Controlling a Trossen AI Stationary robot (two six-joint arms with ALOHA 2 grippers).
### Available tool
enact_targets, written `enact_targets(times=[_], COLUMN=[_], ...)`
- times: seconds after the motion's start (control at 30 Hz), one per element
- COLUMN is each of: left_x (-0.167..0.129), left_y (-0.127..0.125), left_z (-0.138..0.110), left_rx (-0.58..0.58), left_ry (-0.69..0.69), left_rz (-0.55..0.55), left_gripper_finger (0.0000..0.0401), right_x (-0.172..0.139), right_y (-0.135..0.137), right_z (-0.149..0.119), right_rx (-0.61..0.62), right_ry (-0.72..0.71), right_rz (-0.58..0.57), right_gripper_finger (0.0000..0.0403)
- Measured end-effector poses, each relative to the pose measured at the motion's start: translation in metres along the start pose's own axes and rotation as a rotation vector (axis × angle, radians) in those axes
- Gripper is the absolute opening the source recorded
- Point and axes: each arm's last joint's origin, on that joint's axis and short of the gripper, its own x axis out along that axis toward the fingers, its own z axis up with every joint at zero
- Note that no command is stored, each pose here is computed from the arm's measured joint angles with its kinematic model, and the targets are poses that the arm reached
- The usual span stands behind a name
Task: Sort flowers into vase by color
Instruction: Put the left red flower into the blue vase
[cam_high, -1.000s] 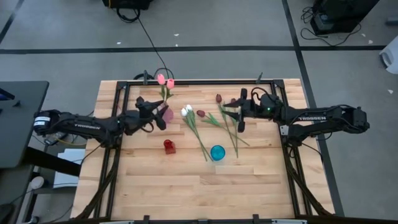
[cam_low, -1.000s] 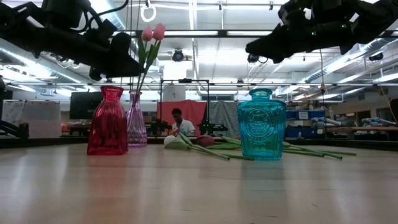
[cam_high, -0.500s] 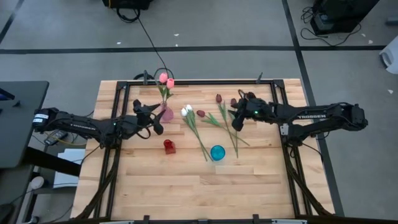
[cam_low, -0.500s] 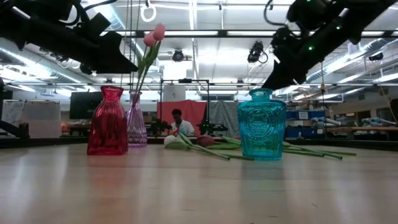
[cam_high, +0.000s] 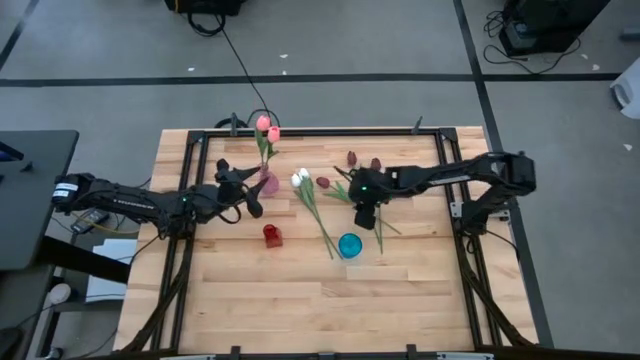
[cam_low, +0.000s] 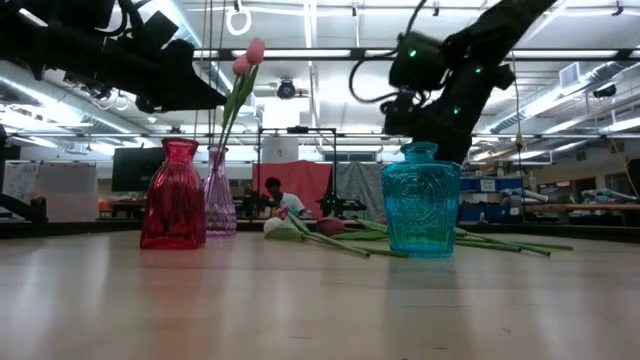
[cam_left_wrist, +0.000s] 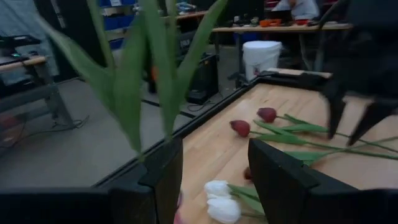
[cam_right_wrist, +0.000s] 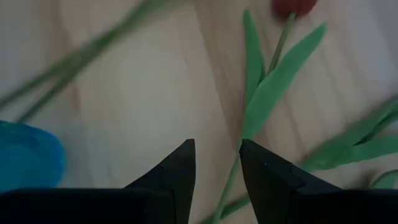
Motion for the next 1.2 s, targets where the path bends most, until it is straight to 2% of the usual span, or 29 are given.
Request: enact_targets(times=[0.13, 0.23, 0.43, 0.53, 0.67, 0.8, 0.97, 1.07, 1.2], left_x=[-0.002, -0.006, -0.017, -0.021, -0.023, -0.025, -0.025, -0.025, -0.025], left_y=[-0.004, -0.009, -0.017, -0.02, -0.023, -0.026, -0.026, -0.026, -0.026], left_z=[-0.001, -0.001, -0.001, -0.001, -0.002, -0.004, -0.004, -0.004, -0.007], left_rx=[-0.027, -0.023, 0.056, 0.077, 0.066, 0.057, 0.031, 0.011, 0.002], left_ry=[0.011, 0.009, -0.005, -0.009, -0.008, 0.007, 0.01, 0.017, 0.036], left_rz=[-0.058, -0.09, -0.025, -0.016, -0.075, -0.153, -0.155, -0.154, -0.159], left_gripper_finger=[0.0187, 0.0187, 0.0178, 0.0172, 0.0171, 0.017, 0.017, 0.017, 0.017], right_x=[0.014, 0.021, 0.035, 0.043, 0.044, 0.037, 0.017, -0.009, -0.05], right_y=[-0.002, -0.002, -0.005, -0.009, -0.01, -0.012, -0.012, -0.01, 0.005], right_z=[0.003, 0.007, 0.012, 0.008, 0.009, 0.01, 0.015, 0.026, 0.043], right_rx=[-0.018, -0.034, -0.033, -0.008, 0.038, 0.062, 0.101, 0.124, 0.101], right_ry=[0.127, 0.141, 0.122, 0.155, 0.152, 0.13, 0.085, 0.042, -0.09], right_rz=[-0.066, -0.074, -0.07, -0.08, -0.092, -0.137, -0.161, -0.157, -0.117], right_gripper_finger=[0.014, 0.014, 0.0138, 0.0119, 0.0062, 0.001, 0.0009, 0.0006, 0.0007])
